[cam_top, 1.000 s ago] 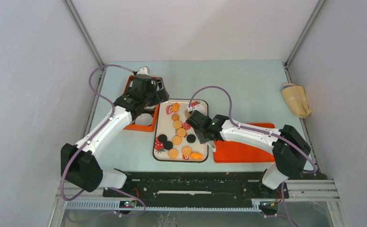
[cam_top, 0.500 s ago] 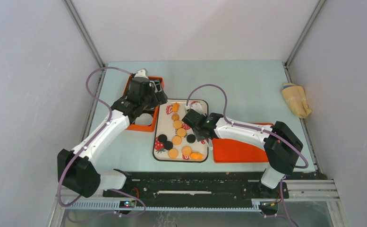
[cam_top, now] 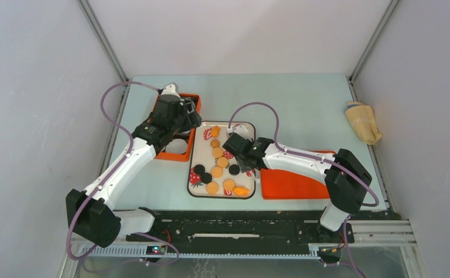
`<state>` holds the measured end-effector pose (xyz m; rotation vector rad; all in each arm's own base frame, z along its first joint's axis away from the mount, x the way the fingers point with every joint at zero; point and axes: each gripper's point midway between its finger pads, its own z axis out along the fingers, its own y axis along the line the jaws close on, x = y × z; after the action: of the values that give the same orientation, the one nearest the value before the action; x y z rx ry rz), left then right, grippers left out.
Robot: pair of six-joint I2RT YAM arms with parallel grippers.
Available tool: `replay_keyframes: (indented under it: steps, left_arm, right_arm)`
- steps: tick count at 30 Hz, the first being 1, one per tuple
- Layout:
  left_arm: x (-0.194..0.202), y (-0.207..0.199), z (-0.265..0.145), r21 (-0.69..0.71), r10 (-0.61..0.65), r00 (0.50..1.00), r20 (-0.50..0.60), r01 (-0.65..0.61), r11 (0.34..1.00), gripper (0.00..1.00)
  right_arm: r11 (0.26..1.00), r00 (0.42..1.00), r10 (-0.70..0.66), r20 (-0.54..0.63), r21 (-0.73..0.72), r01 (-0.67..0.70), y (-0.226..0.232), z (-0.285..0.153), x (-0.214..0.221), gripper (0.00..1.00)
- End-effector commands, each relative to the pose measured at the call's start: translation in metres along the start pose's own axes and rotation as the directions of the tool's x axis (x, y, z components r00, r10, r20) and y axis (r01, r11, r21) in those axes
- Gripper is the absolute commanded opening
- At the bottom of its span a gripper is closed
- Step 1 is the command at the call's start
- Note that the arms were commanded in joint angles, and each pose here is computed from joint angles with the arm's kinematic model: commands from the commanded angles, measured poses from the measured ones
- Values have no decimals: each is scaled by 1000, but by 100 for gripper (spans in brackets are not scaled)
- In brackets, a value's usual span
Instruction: Pack the cookies
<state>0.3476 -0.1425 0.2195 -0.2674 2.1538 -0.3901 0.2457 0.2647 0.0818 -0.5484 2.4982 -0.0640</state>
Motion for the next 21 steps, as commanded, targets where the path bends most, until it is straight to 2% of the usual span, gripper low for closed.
replay_keyframes:
  steps: [1, 8, 13, 16, 21]
  left_arm:
    - [4, 4, 2, -6, 22, 1000, -8, -22, 1000, 68]
    - [-1, 4, -2, -10, 13, 1000, 14, -13, 1000, 70]
    - [-5, 8, -6, -25, 12, 999, 33, -11, 1000, 71]
    - [-2, 9, -4, -31, 15, 1000, 27, -14, 999, 72]
    - [7, 9, 3, -25, 14, 1000, -3, -14, 1000, 72]
  right_arm:
    - [998, 995, 60, 84, 0, -60, -2, -23, -24, 0]
    - [991, 964, 131, 232, -13, -131, -21, -67, -71, 0]
    - [978, 911, 199, 361, -7, -211, -51, -108, -108, 0]
    - [961, 896, 246, 369, 27, -275, -80, -105, -113, 0]
    - [912, 897, 328, 297, 149, -383, -140, -60, -102, 0]
